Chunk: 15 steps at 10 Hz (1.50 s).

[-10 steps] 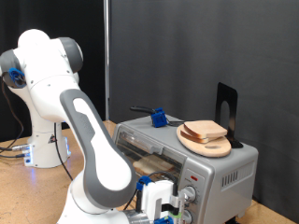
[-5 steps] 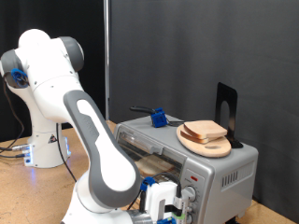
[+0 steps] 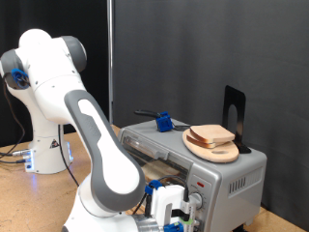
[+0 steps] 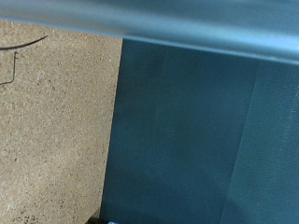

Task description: Make a piece of toast with the oven

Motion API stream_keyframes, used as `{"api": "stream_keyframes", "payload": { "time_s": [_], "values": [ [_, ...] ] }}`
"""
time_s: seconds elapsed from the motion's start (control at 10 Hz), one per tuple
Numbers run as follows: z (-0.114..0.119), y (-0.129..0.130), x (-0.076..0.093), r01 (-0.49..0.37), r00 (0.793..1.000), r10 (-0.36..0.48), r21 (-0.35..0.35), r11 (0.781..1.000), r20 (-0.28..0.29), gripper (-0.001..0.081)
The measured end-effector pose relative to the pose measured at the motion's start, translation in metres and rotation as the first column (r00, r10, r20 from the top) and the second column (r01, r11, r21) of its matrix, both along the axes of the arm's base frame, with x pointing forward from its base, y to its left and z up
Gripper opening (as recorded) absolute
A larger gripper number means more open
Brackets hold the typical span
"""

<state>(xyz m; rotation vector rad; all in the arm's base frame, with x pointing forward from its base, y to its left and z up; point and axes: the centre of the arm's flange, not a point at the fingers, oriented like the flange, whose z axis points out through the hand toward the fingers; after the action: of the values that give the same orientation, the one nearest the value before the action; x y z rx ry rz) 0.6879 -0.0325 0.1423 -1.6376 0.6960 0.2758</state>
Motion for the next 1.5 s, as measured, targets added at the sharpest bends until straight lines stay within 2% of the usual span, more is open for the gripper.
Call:
{"api": "stream_keyframes", "payload": {
  "time_s": [0.2,0.4,0.7,0.9,1.2,1.5],
  "values": [
    [0.000,0.000,0.000,-0.001,1.000,0.001,-0.001,1.000,0.008,0.0096],
    [-0.001,0.000,-0.003,0.002,0.993,-0.003,0.004,1.000,0.117,0.0096],
    [-0.005,0.001,-0.009,0.018,0.952,-0.030,0.041,0.999,0.304,0.0096],
    [-0.009,0.001,-0.011,0.024,0.927,-0.051,0.078,0.997,0.371,0.0096],
    [-0.010,0.001,-0.013,0.029,0.905,-0.068,0.097,0.995,0.420,0.0096],
    [-0.010,0.001,-0.014,0.030,0.904,-0.068,0.097,0.995,0.421,0.0096]
  ]
}}
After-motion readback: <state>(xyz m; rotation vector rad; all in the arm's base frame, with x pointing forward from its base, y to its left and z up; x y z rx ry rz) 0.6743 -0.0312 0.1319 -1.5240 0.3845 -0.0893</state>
